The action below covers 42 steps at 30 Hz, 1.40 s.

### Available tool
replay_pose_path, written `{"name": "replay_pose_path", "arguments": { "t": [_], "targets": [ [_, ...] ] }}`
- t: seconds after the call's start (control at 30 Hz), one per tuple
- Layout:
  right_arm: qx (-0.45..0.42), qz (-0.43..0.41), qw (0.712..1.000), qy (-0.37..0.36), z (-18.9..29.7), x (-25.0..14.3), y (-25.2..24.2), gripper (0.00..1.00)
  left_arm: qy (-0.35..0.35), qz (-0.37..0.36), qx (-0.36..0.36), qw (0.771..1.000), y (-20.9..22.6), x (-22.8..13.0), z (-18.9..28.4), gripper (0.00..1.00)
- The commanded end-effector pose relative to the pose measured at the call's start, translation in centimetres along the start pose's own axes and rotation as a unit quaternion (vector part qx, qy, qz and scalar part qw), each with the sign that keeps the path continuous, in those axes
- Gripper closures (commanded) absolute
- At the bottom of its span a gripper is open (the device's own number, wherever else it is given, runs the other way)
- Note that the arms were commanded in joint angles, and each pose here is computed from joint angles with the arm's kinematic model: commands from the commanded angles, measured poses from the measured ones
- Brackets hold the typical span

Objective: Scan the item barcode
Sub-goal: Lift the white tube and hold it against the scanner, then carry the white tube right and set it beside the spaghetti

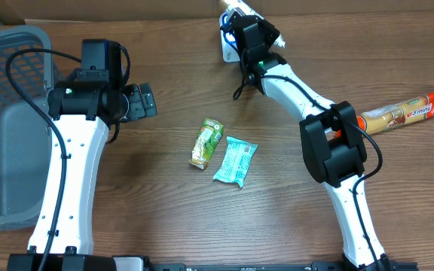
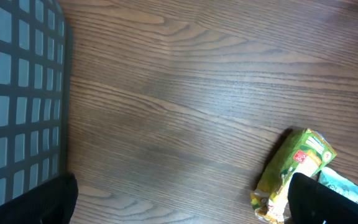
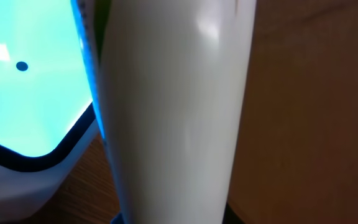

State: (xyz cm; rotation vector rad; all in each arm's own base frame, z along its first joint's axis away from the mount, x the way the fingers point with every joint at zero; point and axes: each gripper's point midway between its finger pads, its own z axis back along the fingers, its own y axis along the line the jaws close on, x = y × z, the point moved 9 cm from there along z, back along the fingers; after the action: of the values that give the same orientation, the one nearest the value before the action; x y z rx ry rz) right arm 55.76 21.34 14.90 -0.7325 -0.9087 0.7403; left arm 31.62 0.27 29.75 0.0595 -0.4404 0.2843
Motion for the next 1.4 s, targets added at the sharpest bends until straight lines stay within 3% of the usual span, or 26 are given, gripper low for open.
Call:
{"name": "replay_pose_path", "arguments": {
  "t": [0.0,0.13,0.23,0.43,0.57,0.67,0.83,1.0,1.27,1.37],
  "targets": [
    [-0.024,-0.019,1.0,-0.003,0.6,0.7,-1.9,0.96,0.002,0.002,0.005,1.0,0.0,-0.1,-0.3,0.0],
    [-0.023,-0.03,0.999,-0.003,0.9,0.8,-2.1,0.96,0.002,0.002,0.005,1.0,0.0,-0.1,-0.3,0.01],
    [-0.018,-0.104,0.994,-0.01,2.4,1.4,-3.9,0.96,0.002,0.002,0.005,1.0,0.0,-0.1,-0.3,0.01],
    [0.122,-0.213,0.969,-0.034,10.3,2.4,-9.4,0.96,0.002,0.002,0.005,1.0,0.0,-0.1,-0.3,0.01],
    [0.238,-0.338,0.91,-0.006,15.6,0.8,-12.8,0.96,0.002,0.002,0.005,1.0,0.0,-0.1,-0.3,0.0],
    [0.265,-0.425,0.863,0.068,16.6,-2.0,-14.2,0.96,0.002,0.002,0.005,1.0,0.0,-0.1,-0.3,0.0],
    [0.223,-0.542,0.779,0.222,13.8,-8.3,-14.6,0.96,0.002,0.002,0.005,1.0,0.0,-0.1,-0.3,0.01],
    [0.165,-0.619,0.701,0.314,9.7,-14.5,-13.8,0.96,0.002,0.002,0.005,1.0,0.0,-0.1,-0.3,0.0],
    [0.062,-0.733,0.56,0.381,5.3,-23.9,-11.9,0.96,0.002,0.002,0.005,1.0,0.0,-0.1,-0.3,0.01],
    [0.047,-0.746,0.547,0.378,4.4,-26.3,-11.4,0.95,0.002,0.002,0.005,1.0,0.0,-0.1,-0.3,0.0]
  ]
}}
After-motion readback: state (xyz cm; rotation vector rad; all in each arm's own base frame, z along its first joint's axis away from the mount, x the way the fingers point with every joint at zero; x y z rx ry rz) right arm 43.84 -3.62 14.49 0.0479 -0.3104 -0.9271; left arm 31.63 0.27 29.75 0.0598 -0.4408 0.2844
